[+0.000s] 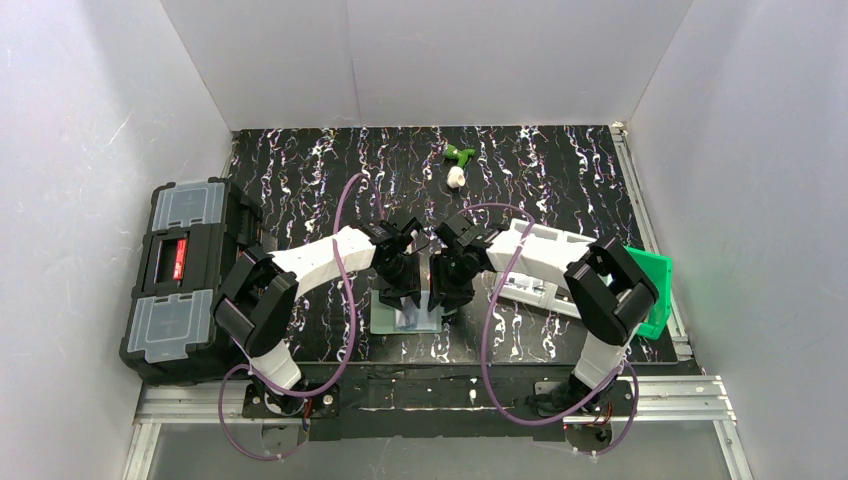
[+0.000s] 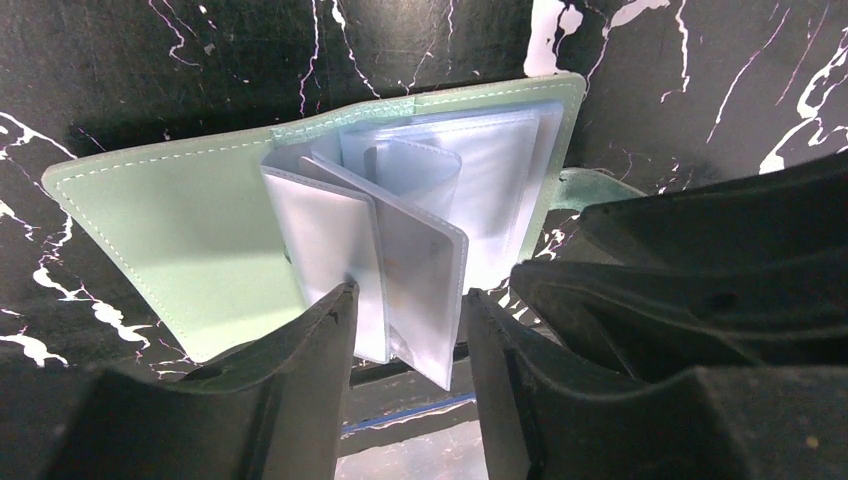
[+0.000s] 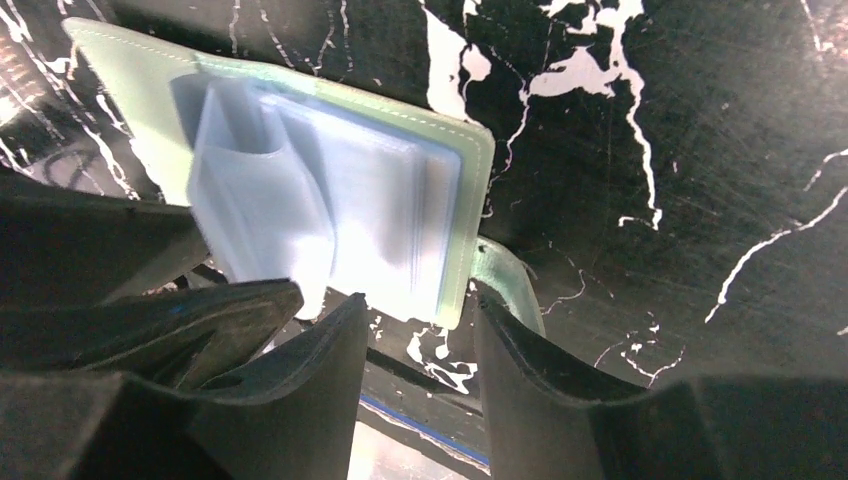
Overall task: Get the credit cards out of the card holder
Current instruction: Remove the credit card from the card holder.
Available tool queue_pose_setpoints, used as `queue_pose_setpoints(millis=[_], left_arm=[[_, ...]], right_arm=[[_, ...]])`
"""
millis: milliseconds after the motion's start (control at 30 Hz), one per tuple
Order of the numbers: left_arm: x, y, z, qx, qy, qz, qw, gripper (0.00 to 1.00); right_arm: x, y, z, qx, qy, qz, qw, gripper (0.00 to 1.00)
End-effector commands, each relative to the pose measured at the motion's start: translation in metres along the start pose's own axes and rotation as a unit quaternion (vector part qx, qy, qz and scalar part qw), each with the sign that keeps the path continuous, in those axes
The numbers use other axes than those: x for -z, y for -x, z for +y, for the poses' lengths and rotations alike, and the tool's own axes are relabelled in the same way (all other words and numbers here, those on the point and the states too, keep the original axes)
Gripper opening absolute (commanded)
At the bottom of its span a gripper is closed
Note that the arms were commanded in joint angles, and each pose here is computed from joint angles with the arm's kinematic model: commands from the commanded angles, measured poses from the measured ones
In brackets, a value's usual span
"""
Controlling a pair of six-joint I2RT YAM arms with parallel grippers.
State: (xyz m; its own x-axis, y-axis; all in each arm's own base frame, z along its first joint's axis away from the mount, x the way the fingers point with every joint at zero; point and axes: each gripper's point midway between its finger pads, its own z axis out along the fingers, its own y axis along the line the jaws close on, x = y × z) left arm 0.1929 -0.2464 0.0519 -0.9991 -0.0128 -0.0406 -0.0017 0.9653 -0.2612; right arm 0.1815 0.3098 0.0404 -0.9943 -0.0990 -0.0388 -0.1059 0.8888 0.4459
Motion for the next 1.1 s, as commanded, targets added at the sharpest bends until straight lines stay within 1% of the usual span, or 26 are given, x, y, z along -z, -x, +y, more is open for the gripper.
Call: queue_pose_setpoints(millis=[0, 233, 300, 367, 400, 500, 867, 1067], left_arm=[[0.008, 0.005, 0.003, -0.011, 0.013, -0.017, 1.0, 0.44], [0.0, 0.004, 0.009, -0.014, 0.03, -0.009, 0.999, 0.43], [-0.005, 0.005, 0.008, -0.011, 0.029, -0.006, 0.999, 0.43], [-0.009, 0.005, 0.006, -0.008, 0.027, 0.0, 1.0, 0.39], [-0.011, 0.005, 0.005, -0.007, 0.025, 0.002, 1.0, 0.35], [-0.013, 0.008, 0.0, -0.008, 0.017, 0.002, 1.0, 0.31], [-0.01, 0.01, -0.013, 0.0, -0.018, 0.009, 1.0, 0.43], [-0.006, 0.014, -0.012, 0.004, -0.029, 0.008, 1.0, 0.46]], right_arm=[[0.02, 0.008, 0.009, 0.007, 0.011, -0.031, 0.999, 0.51], [0.043, 0.013, 0.022, 0.022, 0.037, -0.065, 0.997, 0.49], [0.046, 0.013, 0.029, 0.028, 0.055, -0.07, 0.996, 0.47], [0.047, 0.012, 0.035, 0.035, 0.073, -0.073, 0.994, 0.44], [0.047, 0.011, 0.038, 0.038, 0.081, -0.073, 0.993, 0.42], [0.044, 0.007, 0.045, 0.048, 0.098, -0.07, 0.992, 0.41], [0.023, -0.005, 0.048, 0.069, 0.097, -0.049, 0.992, 0.4], [0.01, -0.009, 0.054, 0.076, 0.093, -0.035, 0.992, 0.39]])
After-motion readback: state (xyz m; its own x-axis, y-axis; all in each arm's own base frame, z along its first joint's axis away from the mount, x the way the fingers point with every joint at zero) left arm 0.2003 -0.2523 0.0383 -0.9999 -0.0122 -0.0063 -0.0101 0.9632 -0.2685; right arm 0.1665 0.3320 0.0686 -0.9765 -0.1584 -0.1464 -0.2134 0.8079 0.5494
